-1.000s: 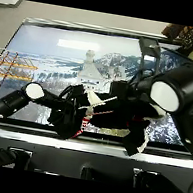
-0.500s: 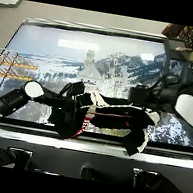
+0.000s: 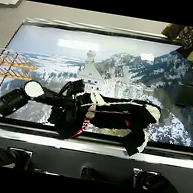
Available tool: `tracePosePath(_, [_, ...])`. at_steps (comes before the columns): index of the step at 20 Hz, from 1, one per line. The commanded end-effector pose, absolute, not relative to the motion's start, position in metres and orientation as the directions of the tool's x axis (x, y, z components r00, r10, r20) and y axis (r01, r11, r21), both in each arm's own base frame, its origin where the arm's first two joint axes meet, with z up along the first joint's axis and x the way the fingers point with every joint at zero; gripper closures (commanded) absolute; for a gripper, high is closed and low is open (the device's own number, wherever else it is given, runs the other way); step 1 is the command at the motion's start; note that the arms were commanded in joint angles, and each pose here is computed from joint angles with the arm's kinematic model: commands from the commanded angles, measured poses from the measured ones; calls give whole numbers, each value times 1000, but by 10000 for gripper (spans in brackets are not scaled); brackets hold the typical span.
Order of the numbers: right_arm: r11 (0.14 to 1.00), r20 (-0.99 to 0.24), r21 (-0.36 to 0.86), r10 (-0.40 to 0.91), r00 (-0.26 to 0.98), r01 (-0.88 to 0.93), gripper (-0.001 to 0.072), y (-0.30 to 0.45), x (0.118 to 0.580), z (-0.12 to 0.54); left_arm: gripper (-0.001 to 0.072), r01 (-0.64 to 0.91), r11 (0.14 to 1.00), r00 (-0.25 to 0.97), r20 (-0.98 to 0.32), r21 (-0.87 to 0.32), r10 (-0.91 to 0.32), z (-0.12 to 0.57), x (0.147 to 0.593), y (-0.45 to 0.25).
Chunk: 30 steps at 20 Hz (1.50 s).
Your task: Fold the clothes and pants, and hang the long-sleeved shirts on hangers.
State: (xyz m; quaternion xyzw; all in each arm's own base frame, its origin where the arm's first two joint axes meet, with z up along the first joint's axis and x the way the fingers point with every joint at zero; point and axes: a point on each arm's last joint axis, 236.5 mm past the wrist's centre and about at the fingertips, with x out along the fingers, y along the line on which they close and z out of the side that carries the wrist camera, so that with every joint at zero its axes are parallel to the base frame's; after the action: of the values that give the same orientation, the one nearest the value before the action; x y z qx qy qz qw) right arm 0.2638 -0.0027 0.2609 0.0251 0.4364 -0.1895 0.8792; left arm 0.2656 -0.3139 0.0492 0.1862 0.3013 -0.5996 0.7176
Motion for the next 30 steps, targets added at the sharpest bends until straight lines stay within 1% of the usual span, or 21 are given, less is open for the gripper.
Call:
tracePosePath(1, [938, -822, -223, -328, 466, 267, 114, -54, 252, 249, 669, 970, 225, 113, -642, -95, -758, 53, 269, -316])
tracePosePath(2, [962, -849, -218, -271, 454, 166, 113, -53, 257, 234, 669, 970, 225, 113, -642, -95, -758, 53, 269, -316])
tracePosePath(3, [980, -862, -169, -198, 466, 104, 113, -47, 268, 222, 669, 970, 225, 113, -642, -95, -758, 53, 269, -316])
tracePosePath(4, [991, -881, -136, -111, 460, -21, 107, -33, 275, 206, 669, 970, 225, 113, -643, -95, -758, 53, 269, -316])
tracePosePath(5, [977, -908, -120, -36, 418, -176, 69, -19, 278, 185, 669, 970, 225, 113, -643, -95, -758, 53, 269, -316])
tracePosePath(6, [951, -926, -107, 12, 378, -291, 69, -8, 280, 167, 668, 970, 225, 113, -642, -95, -758, 53, 269, -316])
tracePosePath(7, [928, -946, -77, 48, 320, -365, 71, -1, 278, 151, 669, 970, 225, 113, -642, -95, -758, 53, 269, -316])
tracePosePath(9, [898, -976, -30, 69, 208, -439, 73, 3, 280, 121, 668, 970, 225, 113, -642, -95, -758, 53, 269, -316])
tracePosePath(12, [834, -983, 20, 116, 139, -552, 70, 12, 298, 94, 668, 970, 225, 113, -643, -95, -758, 53, 269, -316])
tracePosePath(16, [727, -959, 57, 231, 165, -685, 64, 38, 325, 81, 668, 970, 225, 113, -643, -95, -758, 53, 269, -316])
tracePosePath(18, [697, -954, 58, 250, 166, -715, 65, 42, 331, 77, 668, 970, 225, 113, -642, -95, -758, 53, 269, -316])
tracePosePath(20, [688, -952, 67, 262, 161, -723, 68, 44, 334, 73, 668, 970, 225, 113, -642, -95, -758, 53, 269, -316])
tracePosePath(22, [662, -948, 82, 282, 147, -745, 118, 49, 335, 69, 668, 970, 225, 113, -642, -95, -758, 53, 269, -316])
tracePosePath(23, [646, -945, 93, 297, 137, -758, 172, 52, 335, 66, 668, 970, 225, 113, -642, -95, -758, 53, 269, -316])
tracePosePath(24, [633, -943, 103, 307, 126, -767, 186, 55, 335, 63, 668, 970, 225, 113, -642, -95, -758, 53, 269, -316])
tracePosePath(27, [624, -941, 127, 323, 105, -771, 191, 58, 334, 57, 668, 970, 225, 113, -642, -95, -758, 53, 269, -316])
tracePosePath(29, [596, -932, 136, 348, 102, -791, 304, 64, 333, 58, 668, 970, 225, 113, -642, -95, -758, 53, 269, -316])
tracePosePath(30, [583, -926, 139, 363, 103, -801, 305, 68, 333, 60, 668, 970, 225, 113, -642, -95, -758, 53, 269, -316])
